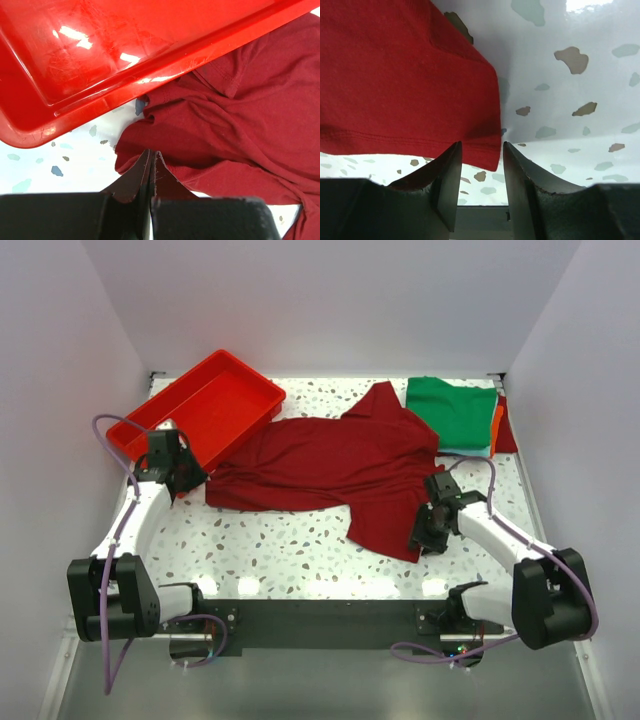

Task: Fold and stack the t-shirts
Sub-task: Fold the tshirt

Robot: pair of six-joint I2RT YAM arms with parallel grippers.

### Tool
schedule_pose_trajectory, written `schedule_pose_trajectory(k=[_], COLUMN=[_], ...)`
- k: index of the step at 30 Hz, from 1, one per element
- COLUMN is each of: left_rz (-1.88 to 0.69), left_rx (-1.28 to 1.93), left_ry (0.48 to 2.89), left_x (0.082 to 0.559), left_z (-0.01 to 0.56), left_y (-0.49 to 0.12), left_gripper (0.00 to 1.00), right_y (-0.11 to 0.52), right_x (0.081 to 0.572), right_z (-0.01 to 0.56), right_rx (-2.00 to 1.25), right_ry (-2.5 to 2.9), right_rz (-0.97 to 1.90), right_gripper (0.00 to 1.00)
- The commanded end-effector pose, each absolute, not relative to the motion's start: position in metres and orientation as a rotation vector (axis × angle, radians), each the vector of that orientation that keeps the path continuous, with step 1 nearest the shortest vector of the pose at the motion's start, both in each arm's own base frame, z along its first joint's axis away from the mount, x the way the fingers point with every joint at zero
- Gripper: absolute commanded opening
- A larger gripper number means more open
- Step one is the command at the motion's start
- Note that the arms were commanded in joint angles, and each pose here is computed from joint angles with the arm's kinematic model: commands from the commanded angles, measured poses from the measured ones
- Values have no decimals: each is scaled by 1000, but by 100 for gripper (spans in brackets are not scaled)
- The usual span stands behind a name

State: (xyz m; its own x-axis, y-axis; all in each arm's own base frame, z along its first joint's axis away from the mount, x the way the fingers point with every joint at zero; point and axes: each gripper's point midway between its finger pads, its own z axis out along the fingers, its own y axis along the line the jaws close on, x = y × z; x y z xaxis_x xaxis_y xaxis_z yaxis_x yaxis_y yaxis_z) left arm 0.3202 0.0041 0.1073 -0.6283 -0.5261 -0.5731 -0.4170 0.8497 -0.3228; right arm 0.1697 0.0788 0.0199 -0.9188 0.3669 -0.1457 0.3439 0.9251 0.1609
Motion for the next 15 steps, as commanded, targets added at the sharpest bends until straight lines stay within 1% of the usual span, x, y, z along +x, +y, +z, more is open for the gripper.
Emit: schedule_pose_trajectory(k=[1, 11, 15], left_rz=[-205, -203, -208], left_rx=[-646, -641, -638], left_ry=[2317, 2331, 2336], left_x=[321, 317, 316], left_z=[116, 112, 112], left_y=[7, 6, 5], left_gripper=[0, 0, 0], right_y=[86, 80, 78], right_x=[179, 161, 154], right_z=[17, 24, 22], right_rx=[557, 574, 592], right_ry=[2891, 2889, 2896], right_rz=[220, 166, 157], right_gripper=[41, 36, 36])
